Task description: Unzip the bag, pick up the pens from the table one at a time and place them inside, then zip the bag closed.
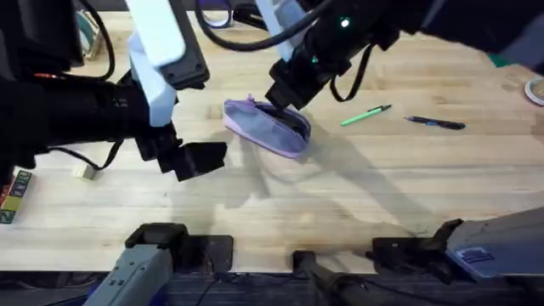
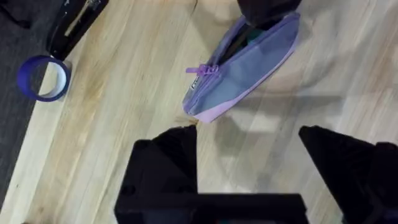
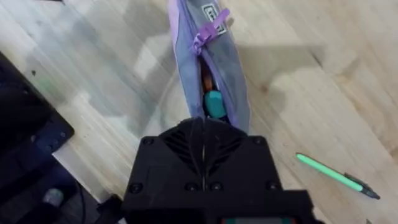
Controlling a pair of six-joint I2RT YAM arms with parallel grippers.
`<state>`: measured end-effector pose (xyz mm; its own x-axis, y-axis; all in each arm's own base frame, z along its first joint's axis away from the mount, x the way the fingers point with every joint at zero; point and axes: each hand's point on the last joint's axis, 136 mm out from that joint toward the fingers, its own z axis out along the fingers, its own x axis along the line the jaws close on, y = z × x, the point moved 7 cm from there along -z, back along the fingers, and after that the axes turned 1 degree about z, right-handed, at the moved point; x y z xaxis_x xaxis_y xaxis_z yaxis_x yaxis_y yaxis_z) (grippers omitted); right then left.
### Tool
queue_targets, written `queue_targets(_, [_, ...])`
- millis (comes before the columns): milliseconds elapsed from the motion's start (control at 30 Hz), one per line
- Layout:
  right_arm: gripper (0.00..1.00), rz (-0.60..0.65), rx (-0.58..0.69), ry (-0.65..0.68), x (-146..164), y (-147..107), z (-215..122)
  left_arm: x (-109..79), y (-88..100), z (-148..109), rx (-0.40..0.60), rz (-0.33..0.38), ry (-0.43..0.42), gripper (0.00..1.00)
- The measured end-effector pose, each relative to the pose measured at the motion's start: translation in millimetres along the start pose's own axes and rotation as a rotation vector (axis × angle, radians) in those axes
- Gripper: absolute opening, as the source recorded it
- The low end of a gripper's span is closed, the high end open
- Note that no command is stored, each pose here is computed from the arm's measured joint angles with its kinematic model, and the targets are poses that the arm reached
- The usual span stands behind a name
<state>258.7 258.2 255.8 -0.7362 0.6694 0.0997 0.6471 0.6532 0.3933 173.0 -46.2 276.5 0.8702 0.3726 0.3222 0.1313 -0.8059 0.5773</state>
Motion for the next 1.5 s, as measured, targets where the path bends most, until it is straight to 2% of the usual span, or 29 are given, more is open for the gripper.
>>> queue_targets(233, [0.031, -0.02, 0.114, 0.01, -2, -10, 23, 0.0, 0.0, 0, 0.0, 0.0, 0.0, 0.992])
queue_targets(633, [0.033, -0.051, 0.167, 0.016, -6, -10, 50, 0.1, 0.1, 0, 0.0, 0.0, 0.0, 0.993])
queue_targets(1000, [0.033, -0.042, 0.246, 0.021, -11, -12, 95, 0.0, 0.0, 0, 0.0, 0.0, 0.0, 0.993])
queue_targets(1500, [0.035, -0.042, 0.245, 0.021, -12, -11, 101, 0.0, 0.0, 0, 0.0, 0.0, 0.0, 0.994])
